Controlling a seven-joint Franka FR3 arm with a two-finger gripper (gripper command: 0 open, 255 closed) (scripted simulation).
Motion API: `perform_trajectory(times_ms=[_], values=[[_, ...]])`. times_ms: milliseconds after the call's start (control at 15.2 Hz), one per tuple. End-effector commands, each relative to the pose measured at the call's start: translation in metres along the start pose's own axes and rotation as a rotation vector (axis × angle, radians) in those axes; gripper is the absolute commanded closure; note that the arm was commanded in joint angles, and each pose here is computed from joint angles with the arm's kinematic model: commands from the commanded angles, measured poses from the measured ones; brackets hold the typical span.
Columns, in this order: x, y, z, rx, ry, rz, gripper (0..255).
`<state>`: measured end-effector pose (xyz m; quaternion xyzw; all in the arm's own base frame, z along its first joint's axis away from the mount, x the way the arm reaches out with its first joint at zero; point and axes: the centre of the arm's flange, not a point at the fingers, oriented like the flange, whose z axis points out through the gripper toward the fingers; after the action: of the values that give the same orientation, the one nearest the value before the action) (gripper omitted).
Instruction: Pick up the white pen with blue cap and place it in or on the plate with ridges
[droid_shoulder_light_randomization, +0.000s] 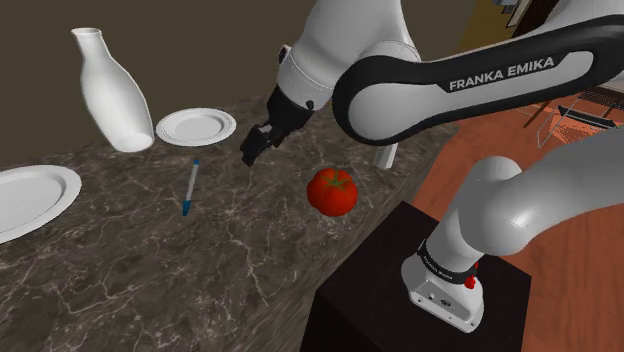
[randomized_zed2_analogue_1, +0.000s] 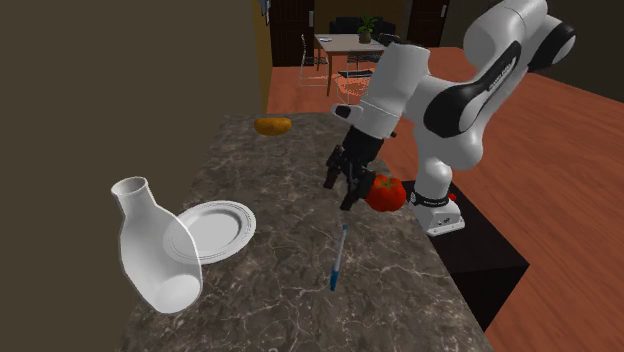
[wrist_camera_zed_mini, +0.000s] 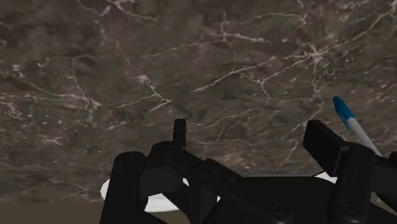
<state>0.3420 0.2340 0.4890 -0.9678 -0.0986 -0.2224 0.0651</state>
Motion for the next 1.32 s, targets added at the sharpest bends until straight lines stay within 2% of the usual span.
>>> perform_trajectory(times_ms=[0, 660, 726, 1254], values=[[-0.002, -0.021, 0.011, 0.012, 0.045, -0.037, 0], [-0.004, -0.128, 0.065, 0.063, 0.252, -0.218, 0], [-0.004, -0.133, 0.067, 0.065, 0.26, -0.225, 0], [0.006, -0.136, 0.106, 0.065, 0.26, -0.225, 0]])
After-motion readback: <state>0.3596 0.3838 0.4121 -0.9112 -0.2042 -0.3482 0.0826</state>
